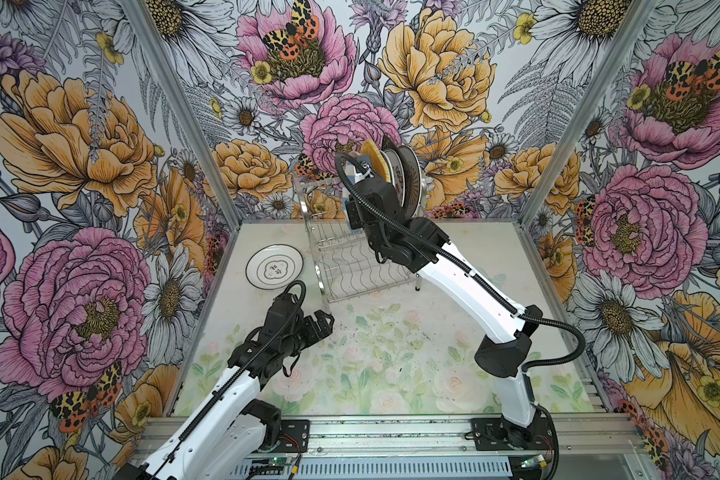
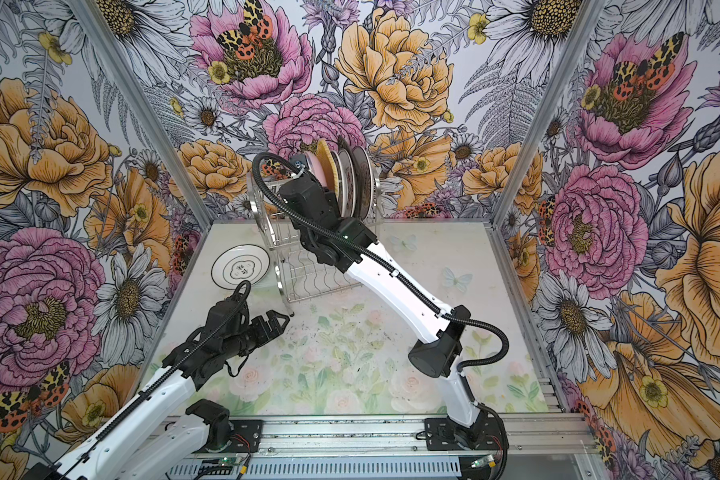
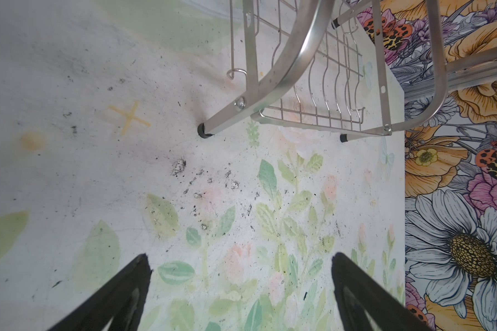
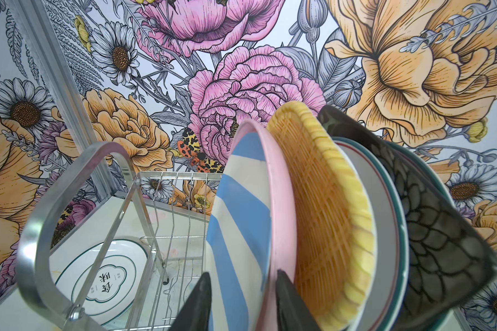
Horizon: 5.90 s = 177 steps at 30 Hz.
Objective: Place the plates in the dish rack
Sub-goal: 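Lower the blue-striped plate into the rack slot beside the pink plate, then open the right gripper and withdraw it while the left gripper reaches the white plate, then lower the left gripper onto the white plate's rim farthest from the robot, then grip the white plate with the left gripper and drag it toward the robot, then tilt the white plate upright on its edge with the left gripper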
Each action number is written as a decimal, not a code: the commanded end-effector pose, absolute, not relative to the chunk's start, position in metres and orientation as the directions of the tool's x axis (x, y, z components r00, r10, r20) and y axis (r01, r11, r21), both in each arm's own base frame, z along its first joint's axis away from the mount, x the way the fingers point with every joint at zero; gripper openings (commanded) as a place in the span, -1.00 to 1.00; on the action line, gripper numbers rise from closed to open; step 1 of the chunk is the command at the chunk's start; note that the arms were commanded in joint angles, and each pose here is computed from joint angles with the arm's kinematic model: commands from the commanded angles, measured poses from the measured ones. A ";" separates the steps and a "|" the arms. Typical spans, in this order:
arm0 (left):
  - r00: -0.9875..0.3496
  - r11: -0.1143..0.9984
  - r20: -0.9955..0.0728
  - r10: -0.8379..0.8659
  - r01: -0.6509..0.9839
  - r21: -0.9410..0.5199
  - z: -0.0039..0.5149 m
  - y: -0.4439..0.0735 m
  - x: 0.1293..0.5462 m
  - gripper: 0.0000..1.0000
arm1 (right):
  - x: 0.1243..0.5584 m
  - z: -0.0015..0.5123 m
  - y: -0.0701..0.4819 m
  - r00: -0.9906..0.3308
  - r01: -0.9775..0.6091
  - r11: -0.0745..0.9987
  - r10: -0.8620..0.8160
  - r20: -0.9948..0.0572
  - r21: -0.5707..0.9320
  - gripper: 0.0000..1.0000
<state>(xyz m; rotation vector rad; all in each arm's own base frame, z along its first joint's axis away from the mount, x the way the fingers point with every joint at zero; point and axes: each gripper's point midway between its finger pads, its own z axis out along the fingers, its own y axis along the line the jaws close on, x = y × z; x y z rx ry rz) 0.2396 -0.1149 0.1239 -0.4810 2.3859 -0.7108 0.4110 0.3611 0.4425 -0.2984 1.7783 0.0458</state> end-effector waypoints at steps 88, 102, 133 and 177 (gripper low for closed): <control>-0.796 0.958 -0.533 -0.286 -0.246 -0.148 0.055 0.094 0.634 0.23 | 0.311 0.173 0.154 -0.793 -0.050 0.929 0.187 -0.580 0.367 0.27; -0.848 0.971 -0.477 -0.231 -0.174 -0.161 0.062 0.068 0.614 0.23 | 0.307 0.182 0.153 -0.779 -0.060 0.922 0.196 -0.595 0.382 0.29; -0.968 0.987 -0.205 -0.145 -0.126 -0.104 0.047 0.024 0.458 0.21 | 0.292 0.190 0.152 -0.767 -0.085 0.905 0.208 -0.607 0.417 0.31; -0.696 0.713 -0.229 -0.680 -0.557 -0.425 0.085 0.048 0.280 0.97 | 0.283 0.196 0.154 -0.763 -0.129 0.893 0.189 -0.619 0.432 0.35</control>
